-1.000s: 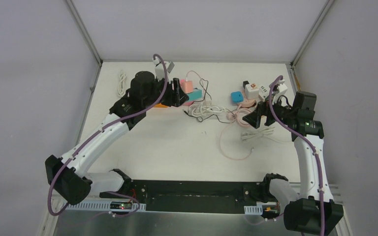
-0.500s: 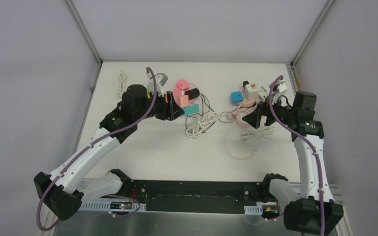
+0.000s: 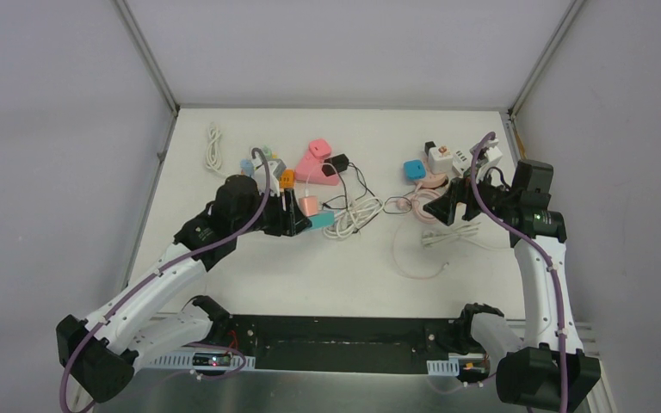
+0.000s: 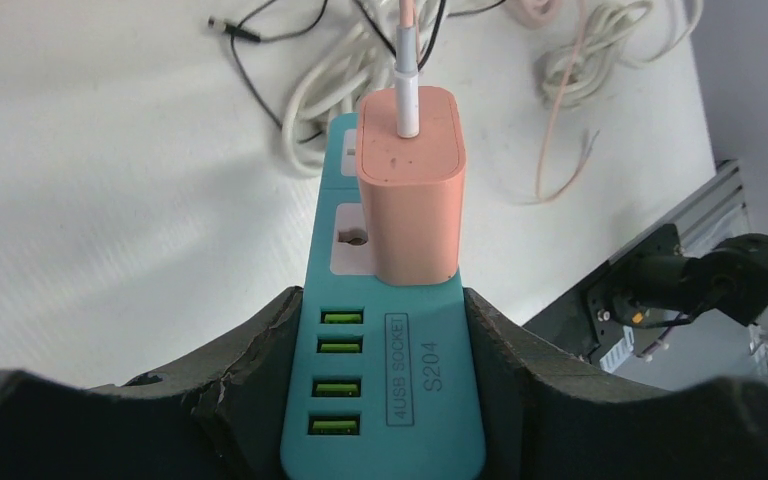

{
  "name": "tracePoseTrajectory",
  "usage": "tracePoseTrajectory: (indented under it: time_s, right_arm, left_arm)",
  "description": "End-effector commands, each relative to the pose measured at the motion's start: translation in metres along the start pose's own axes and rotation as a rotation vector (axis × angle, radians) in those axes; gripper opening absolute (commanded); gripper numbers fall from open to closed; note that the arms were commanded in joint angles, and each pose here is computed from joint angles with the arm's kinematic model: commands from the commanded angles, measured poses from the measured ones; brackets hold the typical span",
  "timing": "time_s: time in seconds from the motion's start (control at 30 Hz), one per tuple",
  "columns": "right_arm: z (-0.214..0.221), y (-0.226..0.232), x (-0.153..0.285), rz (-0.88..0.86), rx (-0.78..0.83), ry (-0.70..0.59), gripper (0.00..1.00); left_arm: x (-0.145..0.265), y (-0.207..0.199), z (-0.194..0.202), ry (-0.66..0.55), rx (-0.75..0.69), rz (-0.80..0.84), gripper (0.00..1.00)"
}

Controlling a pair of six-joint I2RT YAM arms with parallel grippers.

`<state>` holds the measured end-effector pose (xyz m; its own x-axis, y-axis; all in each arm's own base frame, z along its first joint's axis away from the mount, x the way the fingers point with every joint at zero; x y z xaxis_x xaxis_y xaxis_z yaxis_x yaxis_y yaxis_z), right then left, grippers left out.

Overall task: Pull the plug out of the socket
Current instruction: Place the socket at the corner of the board.

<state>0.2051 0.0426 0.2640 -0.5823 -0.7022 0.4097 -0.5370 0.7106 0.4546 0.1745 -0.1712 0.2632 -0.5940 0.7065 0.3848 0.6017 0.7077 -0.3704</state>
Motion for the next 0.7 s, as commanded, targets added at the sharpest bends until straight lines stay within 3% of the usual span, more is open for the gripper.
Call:
tracePoseTrajectory:
  time_s: [0.0, 0.43, 0.67]
  right_arm:
    - [-0.002, 0.004, 0.001, -0.031, 0.022, -0.016, 1.0]
    - [0.0, 0.001, -0.003, -0.046, 0.007, -0.001, 1.0]
    - [0.003, 0.001, -0.006, -0.063, -0.001, 0.014, 1.0]
  left_arm:
    - [-0.006, 0.003, 0.025, 0.063, 0.066, -0.028, 0.0]
    - [-0.033, -0.013, 0.098, 0.25, 0.125, 0.002, 0.0]
    - [-0.066, -0.04, 0.121, 0.177, -0.082, 0.068, 0.0]
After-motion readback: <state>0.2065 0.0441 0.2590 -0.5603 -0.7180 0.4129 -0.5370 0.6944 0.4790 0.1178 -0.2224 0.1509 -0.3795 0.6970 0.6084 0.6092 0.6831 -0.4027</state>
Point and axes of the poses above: each gripper's point midway between its finger pads, its own x axis back along the fingers, its own y axis along the line the jaws close on, z = x × y, the point moved 8 cm from there along x, back along the fingers, and after that the axes turned 8 degrees about -x, right-handed, at the moved point
